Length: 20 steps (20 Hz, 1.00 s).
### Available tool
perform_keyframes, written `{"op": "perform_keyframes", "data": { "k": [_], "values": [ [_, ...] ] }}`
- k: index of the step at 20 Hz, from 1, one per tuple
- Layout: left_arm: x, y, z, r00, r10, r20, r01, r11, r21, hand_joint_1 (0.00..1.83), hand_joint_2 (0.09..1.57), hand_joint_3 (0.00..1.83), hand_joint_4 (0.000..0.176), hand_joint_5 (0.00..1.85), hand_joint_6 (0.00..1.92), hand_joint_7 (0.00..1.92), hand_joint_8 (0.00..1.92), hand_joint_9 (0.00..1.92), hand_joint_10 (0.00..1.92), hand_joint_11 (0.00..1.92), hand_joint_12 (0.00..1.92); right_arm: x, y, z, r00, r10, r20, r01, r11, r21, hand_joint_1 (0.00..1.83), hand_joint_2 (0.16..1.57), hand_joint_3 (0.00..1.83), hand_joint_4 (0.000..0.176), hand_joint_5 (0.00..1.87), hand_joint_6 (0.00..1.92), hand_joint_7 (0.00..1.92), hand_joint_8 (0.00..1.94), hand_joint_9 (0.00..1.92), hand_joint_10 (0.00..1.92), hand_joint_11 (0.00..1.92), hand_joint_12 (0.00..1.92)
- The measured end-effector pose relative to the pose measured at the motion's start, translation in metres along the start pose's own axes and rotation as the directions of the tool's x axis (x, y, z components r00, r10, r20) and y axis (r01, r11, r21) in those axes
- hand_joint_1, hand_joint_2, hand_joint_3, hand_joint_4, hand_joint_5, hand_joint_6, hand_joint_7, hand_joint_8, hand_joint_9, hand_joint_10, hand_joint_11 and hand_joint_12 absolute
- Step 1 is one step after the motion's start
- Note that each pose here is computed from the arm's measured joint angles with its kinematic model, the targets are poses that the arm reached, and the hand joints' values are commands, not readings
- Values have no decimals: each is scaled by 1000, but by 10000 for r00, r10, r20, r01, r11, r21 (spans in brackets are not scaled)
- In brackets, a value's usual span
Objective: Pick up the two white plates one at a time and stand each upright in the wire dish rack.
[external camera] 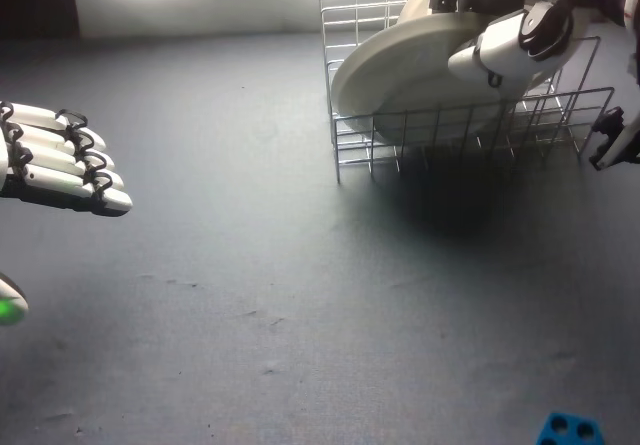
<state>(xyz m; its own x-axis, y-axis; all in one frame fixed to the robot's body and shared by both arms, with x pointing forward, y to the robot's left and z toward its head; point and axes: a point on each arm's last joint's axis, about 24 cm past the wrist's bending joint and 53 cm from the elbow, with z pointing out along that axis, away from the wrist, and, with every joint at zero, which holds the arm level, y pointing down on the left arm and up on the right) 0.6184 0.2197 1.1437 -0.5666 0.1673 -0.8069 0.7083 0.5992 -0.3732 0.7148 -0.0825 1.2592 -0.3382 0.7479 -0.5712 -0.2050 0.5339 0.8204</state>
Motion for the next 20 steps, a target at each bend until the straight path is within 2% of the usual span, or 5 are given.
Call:
{"op": "perform_keyframes", "data": {
  "k": [3,5,7,10,20],
  "values": [
    [0,0,0,10000,17,-7,-17,10000,-2,0,1045,0,0,155,1,170,1,134,1,0,243,1,0,0,10000,-79,-47,78,10000,-23,1104,1209,0,0,784,1269,744,691,625,868,372,1489],
    [0,0,0,10000,38,0,-38,10000,4,0,1051,0,0,166,3,170,1,133,0,0,263,2,1,0,10000,-82,-50,82,10000,-26,1061,1239,0,0,733,1350,608,773,470,962,197,1533],
    [-1,0,0,10000,39,3,-39,10000,5,0,1050,0,0,175,1,184,0,140,0,0,288,1,2,0,10000,-39,-31,39,10000,-61,1080,1127,0,0,452,866,466,817,318,1014,9,1558],
    [0,-1,0,10000,44,-9,-44,10000,25,0,1057,1,0,158,1,179,0,136,0,0,265,-1,9,1,10000,27,-8,-27,9998,-210,1080,1120,0,0,383,802,412,827,273,1026,0,1484],
    [2,-3,2,9999,71,-71,-70,9999,81,0,1064,3,0,151,2,176,3,144,3,0,285,-11,27,-2,9994,309,146,-300,9980,-563,970,1184,11,0,195,1106,259,996,118,1063,0,1254]
  ]
}}
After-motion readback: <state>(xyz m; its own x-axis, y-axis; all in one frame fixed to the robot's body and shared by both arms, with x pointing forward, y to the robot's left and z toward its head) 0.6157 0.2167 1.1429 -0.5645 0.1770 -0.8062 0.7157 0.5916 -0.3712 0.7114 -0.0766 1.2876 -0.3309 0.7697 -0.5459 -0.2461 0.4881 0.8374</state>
